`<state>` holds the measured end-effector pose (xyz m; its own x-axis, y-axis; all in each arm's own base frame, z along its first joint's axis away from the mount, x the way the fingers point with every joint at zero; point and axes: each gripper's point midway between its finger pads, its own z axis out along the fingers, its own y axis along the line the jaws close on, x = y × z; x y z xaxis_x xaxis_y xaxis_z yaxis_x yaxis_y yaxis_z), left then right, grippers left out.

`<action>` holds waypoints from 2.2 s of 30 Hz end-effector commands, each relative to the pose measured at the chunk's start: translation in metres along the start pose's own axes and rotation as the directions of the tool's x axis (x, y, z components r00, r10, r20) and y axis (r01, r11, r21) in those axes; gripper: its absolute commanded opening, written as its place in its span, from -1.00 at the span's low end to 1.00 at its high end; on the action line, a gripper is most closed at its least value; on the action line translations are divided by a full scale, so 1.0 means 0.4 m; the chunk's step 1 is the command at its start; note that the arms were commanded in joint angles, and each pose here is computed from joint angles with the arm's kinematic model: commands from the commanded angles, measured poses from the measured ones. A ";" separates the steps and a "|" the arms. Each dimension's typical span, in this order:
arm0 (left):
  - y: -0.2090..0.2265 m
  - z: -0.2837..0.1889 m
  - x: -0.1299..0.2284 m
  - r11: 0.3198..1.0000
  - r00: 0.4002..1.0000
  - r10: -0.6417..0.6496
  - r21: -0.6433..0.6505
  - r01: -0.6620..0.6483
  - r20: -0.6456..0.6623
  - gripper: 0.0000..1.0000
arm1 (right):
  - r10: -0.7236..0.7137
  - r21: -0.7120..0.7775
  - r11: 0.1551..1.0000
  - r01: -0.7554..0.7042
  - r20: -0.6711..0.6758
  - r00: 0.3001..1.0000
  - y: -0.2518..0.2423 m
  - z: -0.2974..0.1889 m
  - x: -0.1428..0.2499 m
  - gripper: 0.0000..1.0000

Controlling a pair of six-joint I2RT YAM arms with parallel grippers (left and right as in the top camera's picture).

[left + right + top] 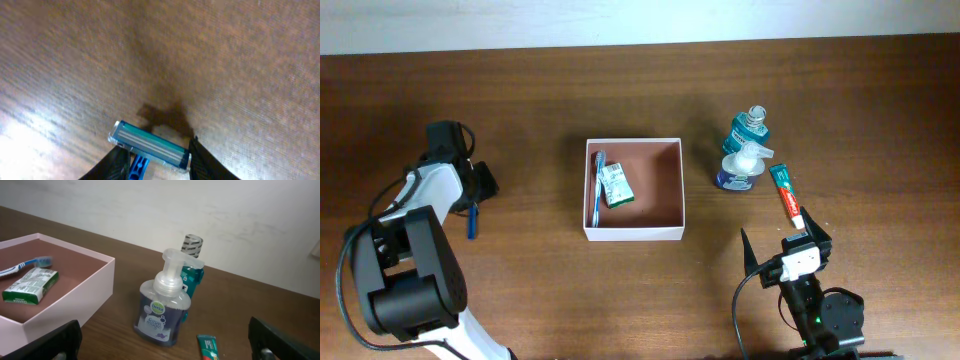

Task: Pack container
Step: 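Close left gripper on the razor handle and lift it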

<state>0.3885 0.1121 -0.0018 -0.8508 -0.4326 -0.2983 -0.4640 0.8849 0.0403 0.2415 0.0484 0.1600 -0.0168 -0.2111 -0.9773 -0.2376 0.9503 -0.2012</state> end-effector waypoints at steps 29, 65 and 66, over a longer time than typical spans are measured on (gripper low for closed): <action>0.017 0.028 0.102 0.999 0.988 0.029 -0.014 -0.032 -0.153 0.03 | 0.001 0.004 1.000 -0.001 -0.001 1.000 -0.002 -0.001 0.004 0.97; 0.032 0.043 0.183 0.998 0.971 0.042 -0.025 -0.049 -0.235 -0.57 | 0.001 0.003 1.000 -0.001 -0.001 1.000 -0.002 -0.001 0.004 0.97; 0.032 0.043 0.182 0.998 0.971 0.042 -0.025 -0.049 -0.235 -0.64 | 0.001 0.004 1.000 -0.001 -0.001 1.000 -0.002 -0.001 0.004 0.97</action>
<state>0.3593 0.0991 -0.0046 -0.8927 -0.4089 -0.1897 -0.4227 0.9055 0.0372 0.2415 0.0484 0.1599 -0.0171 -0.2112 -0.9773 -0.2377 0.9503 -0.2012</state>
